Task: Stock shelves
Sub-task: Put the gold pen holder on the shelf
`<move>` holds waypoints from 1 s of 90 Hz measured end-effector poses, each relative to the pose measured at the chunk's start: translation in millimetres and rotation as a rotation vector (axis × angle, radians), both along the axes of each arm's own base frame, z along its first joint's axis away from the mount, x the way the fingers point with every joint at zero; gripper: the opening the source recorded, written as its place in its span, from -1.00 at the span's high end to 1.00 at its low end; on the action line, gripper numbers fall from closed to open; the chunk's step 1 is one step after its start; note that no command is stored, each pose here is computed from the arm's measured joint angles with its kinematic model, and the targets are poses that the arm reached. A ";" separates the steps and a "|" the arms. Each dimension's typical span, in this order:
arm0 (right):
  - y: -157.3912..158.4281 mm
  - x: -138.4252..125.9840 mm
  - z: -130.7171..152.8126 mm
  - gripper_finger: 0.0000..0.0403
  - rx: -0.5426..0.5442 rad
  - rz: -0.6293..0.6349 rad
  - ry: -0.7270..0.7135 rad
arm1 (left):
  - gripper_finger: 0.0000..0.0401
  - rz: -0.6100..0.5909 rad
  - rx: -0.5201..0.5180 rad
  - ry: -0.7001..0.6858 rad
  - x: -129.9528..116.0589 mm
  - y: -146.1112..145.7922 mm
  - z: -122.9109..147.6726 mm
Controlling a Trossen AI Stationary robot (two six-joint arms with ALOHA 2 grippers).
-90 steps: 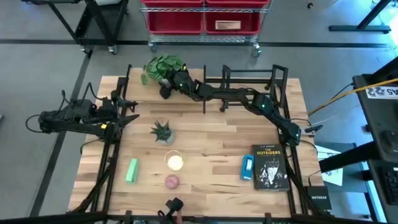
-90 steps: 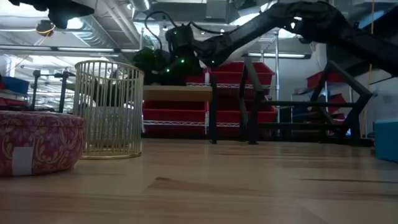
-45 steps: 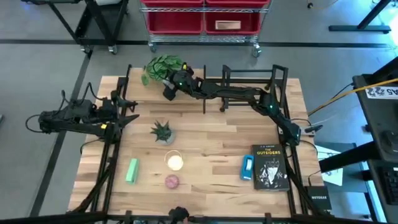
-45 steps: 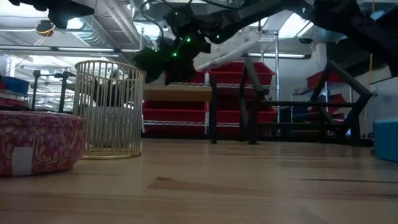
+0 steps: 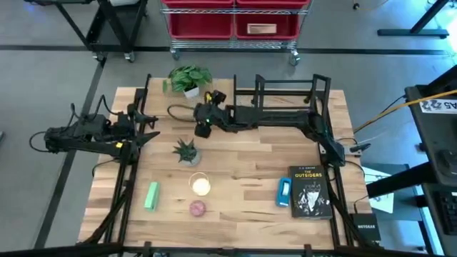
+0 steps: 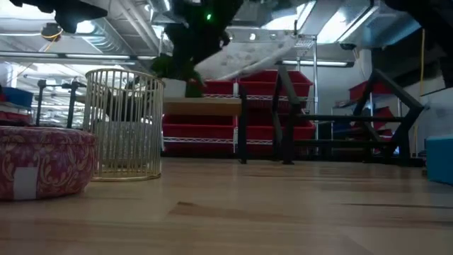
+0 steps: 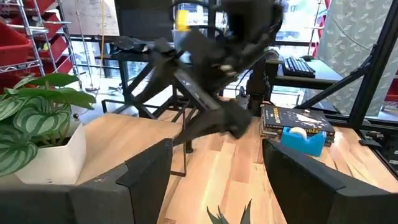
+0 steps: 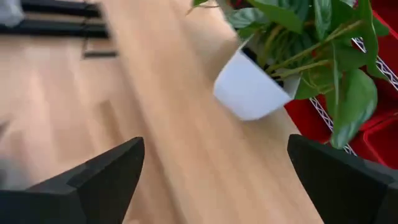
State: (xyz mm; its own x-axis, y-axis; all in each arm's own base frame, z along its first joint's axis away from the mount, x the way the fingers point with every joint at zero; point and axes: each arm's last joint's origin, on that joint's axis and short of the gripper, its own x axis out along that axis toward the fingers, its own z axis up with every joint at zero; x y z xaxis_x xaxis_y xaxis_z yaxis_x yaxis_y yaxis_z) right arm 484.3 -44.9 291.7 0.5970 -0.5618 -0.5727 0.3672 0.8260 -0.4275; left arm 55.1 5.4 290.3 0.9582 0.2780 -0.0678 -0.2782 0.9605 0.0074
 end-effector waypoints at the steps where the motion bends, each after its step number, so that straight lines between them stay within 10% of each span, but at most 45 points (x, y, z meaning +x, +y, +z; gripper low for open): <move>1: 1.9 -0.6 -0.8 -0.89 0.006 0.005 0.010 | -0.18 0.000 0.000 0.000 0.0 0.0 0.0; 54: 135.4 -21.6 -12.6 -0.89 0.452 0.572 0.189 | -0.18 0.001 -0.001 0.003 0.0 0.0 -0.4; 90: 215.7 -16.6 -42.7 -0.84 0.355 0.654 0.123 | -0.18 0.006 0.001 0.007 0.0 0.2 -0.7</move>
